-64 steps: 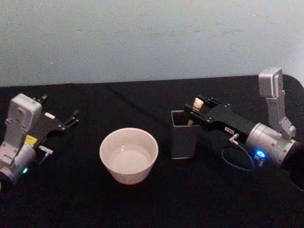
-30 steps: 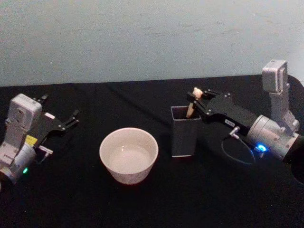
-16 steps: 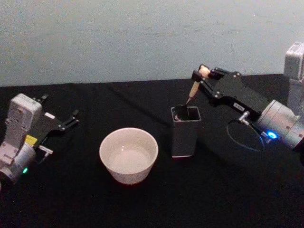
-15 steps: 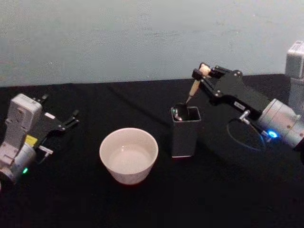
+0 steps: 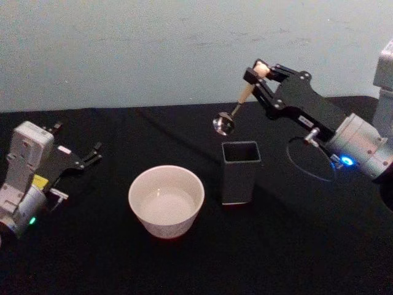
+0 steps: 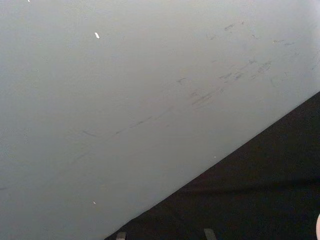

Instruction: Pick up the stirring spoon with one hand, stir inside the cup, then place it back in its original position.

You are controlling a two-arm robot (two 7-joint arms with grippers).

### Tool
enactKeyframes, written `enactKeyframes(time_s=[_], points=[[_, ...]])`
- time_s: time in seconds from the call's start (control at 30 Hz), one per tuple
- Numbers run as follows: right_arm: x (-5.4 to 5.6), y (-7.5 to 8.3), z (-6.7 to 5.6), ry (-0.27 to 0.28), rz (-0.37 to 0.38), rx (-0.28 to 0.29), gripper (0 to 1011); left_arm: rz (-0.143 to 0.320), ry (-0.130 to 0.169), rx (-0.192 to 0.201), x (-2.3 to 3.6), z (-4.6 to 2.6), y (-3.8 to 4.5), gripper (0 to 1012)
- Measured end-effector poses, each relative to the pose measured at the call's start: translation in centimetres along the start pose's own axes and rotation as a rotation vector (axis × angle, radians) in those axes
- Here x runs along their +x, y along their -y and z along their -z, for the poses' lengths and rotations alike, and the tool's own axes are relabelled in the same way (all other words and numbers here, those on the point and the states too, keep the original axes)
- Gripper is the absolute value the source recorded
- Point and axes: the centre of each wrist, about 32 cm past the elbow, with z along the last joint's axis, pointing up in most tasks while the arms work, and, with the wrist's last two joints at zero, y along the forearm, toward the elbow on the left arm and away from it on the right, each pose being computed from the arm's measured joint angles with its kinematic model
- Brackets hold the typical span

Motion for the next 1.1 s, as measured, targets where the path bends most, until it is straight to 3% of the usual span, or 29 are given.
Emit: enactKeyframes(time_s=[0.43, 0.7, 1.1], points=[[-1.6, -3.0, 2.1, -0.004, -0.150, 0.004, 214, 0.000, 0.000, 0.000, 0.00, 0.00, 0.00, 1001], [-2.5, -3.6, 4.2, 0.001, -0.239, -0.024, 214, 0.000, 0.000, 0.000, 0.00, 0.00, 0.00, 1001], [-2.9, -3.9, 6.8, 0.030, -0.269, -0.085, 214, 0.000, 0.000, 0.000, 0.00, 0.00, 0.00, 1001]])
